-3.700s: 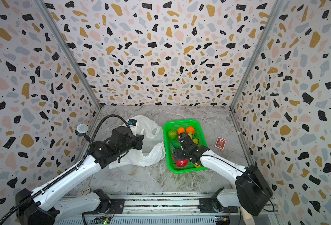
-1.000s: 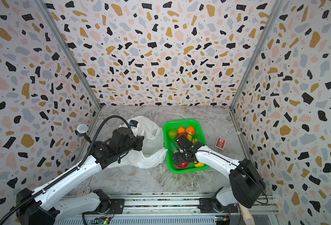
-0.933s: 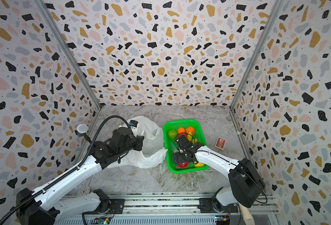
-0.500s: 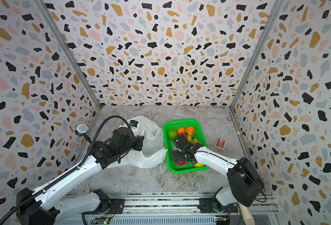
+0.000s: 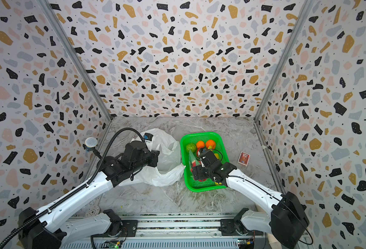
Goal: Place the fruits into the plastic bag
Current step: 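Lift the dragon fruit out of the basket toward the held bag opening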
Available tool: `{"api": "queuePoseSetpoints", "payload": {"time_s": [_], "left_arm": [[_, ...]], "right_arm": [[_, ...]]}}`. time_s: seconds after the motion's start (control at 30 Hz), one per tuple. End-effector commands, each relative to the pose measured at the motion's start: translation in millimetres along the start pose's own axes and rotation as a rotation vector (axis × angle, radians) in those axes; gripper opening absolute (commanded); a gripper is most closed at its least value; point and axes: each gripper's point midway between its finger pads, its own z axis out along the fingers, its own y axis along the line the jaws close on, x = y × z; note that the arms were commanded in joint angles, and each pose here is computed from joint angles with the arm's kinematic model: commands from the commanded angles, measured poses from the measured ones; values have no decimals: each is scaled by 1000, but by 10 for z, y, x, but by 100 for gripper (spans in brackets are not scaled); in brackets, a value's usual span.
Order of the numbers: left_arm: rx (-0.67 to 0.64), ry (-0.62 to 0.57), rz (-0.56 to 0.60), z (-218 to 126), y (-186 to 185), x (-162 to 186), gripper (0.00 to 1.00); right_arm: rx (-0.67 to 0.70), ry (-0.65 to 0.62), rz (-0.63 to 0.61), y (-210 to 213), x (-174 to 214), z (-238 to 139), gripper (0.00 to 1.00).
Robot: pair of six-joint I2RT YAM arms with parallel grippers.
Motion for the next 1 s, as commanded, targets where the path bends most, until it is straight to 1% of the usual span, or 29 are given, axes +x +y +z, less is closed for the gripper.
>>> {"api": "queuePoseSetpoints", "payload": {"time_s": [0.0,0.17,0.3,0.5,0.6,0.67,0.8,0.9,0.97], "left_arm": [[-4,-24,7,0,12,-54,0],[-1,-26,5,-6,8,-61,0],[-3,-27,5,-16,10,-64,0],[4,-23,-2,-11,5,-39,0],[9,-24,-8,-10,0,-29,0],[13,-26,-12,-9,-4,-25,0],[7,-40,-30,-18,4,-59,0],[-19,-62,-69,-39,49,-109,0],[-12,-73,-87,-42,34,-138,0]], "right_arm": [[-14,-168,24,35,-432,-284,0],[-56,-243,13,109,-602,-457,0],[-133,-307,-21,271,-766,-566,0],[-209,-411,-56,492,-1124,-681,0],[-216,-443,-70,556,-1304,-681,0],[-225,-442,-85,617,-1380,-636,0],[-302,-402,-159,900,-1332,-563,0],[-374,-362,-218,1115,-1129,-578,0],[-431,-325,-245,1220,-957,-589,0]]}}
